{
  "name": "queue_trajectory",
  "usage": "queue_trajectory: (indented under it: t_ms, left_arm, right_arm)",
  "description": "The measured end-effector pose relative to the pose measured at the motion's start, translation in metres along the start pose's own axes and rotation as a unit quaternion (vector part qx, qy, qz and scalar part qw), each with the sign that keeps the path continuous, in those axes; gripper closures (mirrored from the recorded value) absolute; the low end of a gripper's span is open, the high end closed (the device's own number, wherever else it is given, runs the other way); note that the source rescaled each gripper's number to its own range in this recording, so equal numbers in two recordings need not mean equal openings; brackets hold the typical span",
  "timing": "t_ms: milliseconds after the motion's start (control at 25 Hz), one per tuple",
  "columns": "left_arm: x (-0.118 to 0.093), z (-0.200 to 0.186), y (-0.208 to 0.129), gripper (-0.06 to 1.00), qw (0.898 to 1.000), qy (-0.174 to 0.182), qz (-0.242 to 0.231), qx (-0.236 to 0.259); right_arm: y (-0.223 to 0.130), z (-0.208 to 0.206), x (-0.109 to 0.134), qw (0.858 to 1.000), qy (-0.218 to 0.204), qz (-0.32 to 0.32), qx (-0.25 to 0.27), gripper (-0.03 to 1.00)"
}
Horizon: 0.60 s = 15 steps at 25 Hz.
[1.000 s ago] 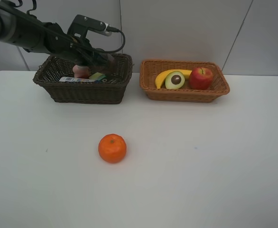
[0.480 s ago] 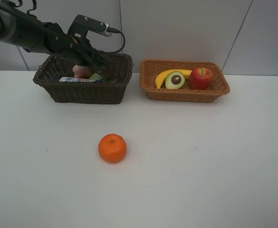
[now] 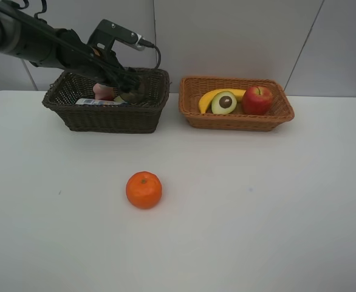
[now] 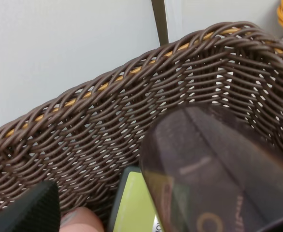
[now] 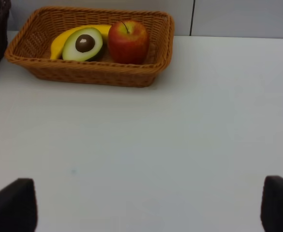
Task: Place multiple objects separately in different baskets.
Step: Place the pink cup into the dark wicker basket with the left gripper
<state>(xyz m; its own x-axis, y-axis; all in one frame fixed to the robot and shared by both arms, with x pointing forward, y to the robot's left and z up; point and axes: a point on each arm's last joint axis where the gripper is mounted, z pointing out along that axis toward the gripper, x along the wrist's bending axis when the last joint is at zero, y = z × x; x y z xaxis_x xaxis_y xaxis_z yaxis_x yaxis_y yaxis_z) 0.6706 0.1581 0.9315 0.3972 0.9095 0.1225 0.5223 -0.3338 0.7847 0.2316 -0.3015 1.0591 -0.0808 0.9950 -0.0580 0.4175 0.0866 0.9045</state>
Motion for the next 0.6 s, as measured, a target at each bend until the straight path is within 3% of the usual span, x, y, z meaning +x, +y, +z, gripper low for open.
queue_trajectory:
  t_ms: [600]
  left_arm:
    - [0.001, -0.012, 0.009, -0.05, 1.000, -0.004, 0.000, 0.001]
  right_arm:
    - [0.000, 0.000, 0.000, 1.000, 0.000, 0.000, 0.000, -0.01]
